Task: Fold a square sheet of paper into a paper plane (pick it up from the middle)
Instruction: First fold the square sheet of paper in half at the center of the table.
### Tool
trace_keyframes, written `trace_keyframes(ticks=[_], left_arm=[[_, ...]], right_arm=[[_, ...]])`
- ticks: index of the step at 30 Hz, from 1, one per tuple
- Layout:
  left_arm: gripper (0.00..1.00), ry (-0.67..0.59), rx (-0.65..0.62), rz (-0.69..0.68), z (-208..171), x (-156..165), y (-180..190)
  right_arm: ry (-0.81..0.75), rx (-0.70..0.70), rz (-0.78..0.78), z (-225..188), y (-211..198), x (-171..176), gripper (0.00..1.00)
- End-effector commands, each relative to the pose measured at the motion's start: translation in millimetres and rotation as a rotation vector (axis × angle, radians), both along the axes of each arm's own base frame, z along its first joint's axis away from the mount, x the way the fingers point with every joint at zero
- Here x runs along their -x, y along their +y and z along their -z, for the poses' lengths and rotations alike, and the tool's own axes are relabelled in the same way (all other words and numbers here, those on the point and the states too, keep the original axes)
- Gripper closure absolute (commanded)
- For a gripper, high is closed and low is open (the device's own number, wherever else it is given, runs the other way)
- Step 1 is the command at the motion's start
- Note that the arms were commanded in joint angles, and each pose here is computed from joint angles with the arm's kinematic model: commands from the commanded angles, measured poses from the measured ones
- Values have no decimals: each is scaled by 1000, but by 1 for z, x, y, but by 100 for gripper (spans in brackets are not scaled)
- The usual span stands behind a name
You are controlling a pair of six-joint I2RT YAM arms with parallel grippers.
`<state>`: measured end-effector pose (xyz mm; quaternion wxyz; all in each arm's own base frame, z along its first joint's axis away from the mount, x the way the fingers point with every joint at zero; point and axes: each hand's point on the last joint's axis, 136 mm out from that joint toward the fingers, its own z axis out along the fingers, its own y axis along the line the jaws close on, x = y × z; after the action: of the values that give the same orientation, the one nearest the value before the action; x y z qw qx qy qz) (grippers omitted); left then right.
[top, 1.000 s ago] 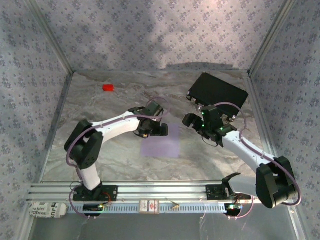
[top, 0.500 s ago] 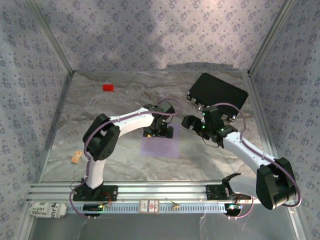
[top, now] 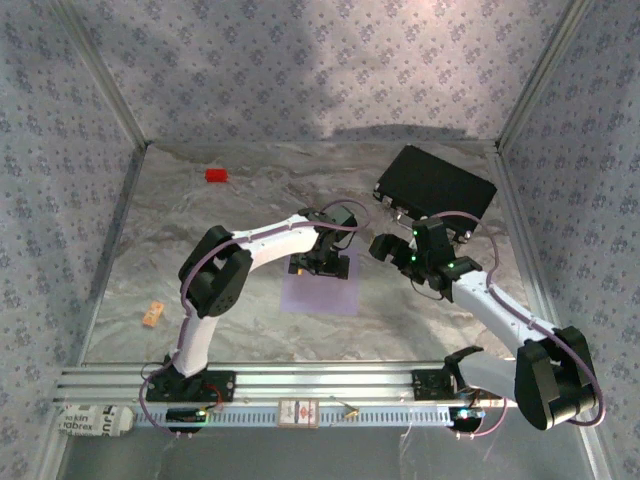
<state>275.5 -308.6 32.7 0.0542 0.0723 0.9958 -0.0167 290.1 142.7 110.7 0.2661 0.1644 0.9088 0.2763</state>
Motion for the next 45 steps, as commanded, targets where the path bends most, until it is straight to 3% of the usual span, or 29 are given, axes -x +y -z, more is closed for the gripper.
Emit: trace_keyframes(ticks=[1, 19, 30, 45], left_arm=[[0, 21, -16, -27, 1, 3, 8], [0, 63, -40, -52, 24, 13, 14], [0, -11, 8, -63, -12, 0, 5], [0, 13, 20, -90, -2, 3, -3]], right_arm=[[-20, -13, -7, -3, -1, 3, 1], [42, 0, 40, 9, -11, 13, 1], [36, -14, 31, 7, -8, 14, 1], [39, -11, 33, 9, -9, 15, 1]])
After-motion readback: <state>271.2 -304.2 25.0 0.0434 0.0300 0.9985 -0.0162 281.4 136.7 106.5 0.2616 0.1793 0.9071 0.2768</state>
